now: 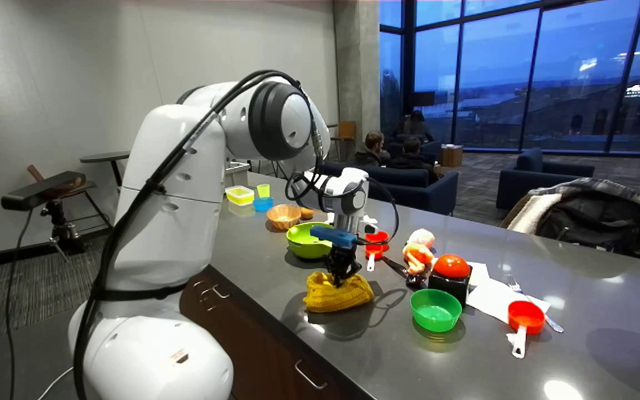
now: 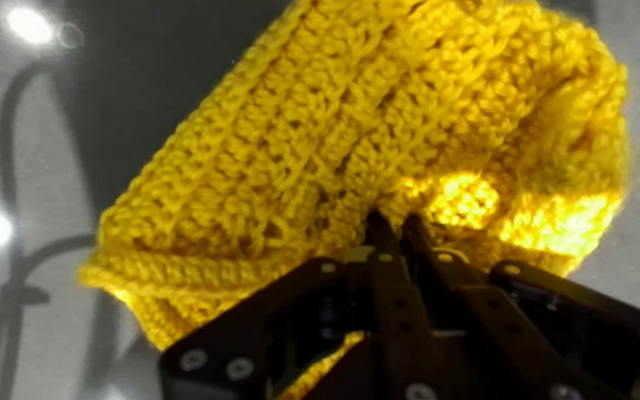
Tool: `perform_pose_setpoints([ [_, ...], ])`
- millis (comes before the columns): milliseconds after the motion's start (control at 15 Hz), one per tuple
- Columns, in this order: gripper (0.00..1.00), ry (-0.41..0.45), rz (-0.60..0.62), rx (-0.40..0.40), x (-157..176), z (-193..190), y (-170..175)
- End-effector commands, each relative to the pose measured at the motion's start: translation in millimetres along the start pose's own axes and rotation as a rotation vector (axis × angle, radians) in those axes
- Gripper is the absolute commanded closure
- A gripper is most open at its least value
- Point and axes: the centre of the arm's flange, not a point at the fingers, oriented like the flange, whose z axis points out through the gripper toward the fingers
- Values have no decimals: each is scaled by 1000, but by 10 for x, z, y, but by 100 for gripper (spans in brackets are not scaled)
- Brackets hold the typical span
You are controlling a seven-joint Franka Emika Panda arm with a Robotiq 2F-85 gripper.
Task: Use the yellow cloth to wipe the counter.
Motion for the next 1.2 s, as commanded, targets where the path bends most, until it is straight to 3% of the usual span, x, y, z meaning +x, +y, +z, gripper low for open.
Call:
perform_pose_setpoints([
  [0, 99, -31, 57, -32, -126, 106, 323],
  [733, 99, -101, 274, -67, -665, 157, 1385],
  [933, 99, -101, 281, -61, -693, 171, 1421],
  [1133, 99, -75, 247, -30, -597, 143, 1206],
])
